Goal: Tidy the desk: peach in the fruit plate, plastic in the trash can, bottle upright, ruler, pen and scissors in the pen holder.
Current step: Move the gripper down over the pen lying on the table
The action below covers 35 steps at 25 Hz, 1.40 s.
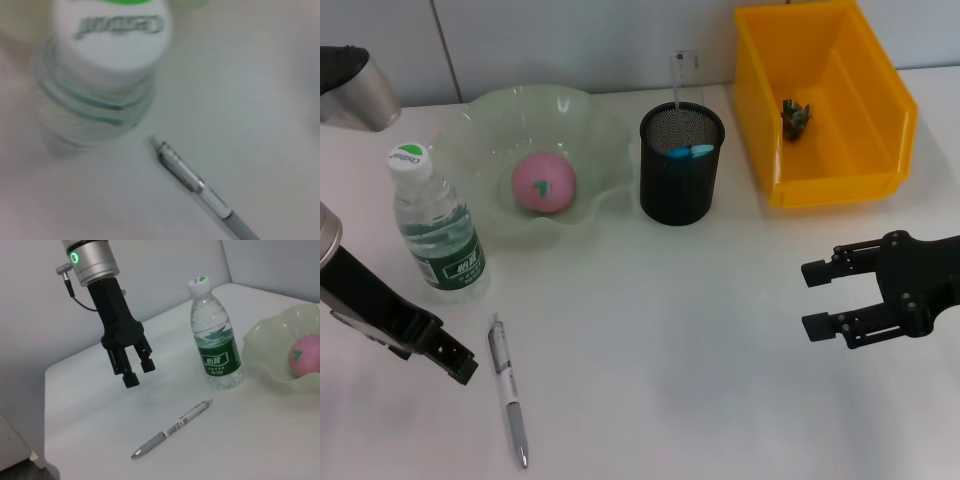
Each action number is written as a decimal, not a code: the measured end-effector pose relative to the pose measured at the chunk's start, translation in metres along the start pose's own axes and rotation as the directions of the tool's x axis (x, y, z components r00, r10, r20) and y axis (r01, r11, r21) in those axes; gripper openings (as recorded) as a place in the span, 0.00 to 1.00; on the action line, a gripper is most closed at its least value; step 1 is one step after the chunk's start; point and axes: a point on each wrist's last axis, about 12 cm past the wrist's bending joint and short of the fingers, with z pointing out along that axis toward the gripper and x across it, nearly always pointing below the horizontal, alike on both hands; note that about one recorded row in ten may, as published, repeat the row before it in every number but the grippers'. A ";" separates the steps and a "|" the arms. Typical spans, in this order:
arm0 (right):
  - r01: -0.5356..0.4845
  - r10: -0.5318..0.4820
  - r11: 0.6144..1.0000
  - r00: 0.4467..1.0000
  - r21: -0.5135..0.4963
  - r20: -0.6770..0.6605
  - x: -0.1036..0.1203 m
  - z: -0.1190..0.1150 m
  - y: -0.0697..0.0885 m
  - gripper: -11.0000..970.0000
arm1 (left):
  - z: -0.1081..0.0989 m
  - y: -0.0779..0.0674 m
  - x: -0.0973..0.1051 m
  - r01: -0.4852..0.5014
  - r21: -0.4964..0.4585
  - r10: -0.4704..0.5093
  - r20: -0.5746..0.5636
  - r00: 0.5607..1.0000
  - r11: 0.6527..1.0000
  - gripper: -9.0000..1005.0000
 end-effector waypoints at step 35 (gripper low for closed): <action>0.035 -0.045 0.993 0.995 0.110 0.086 -0.001 -0.026 -0.002 0.77 | 0.047 -0.020 -0.027 0.065 0.092 -0.063 -0.023 0.998 0.994 0.80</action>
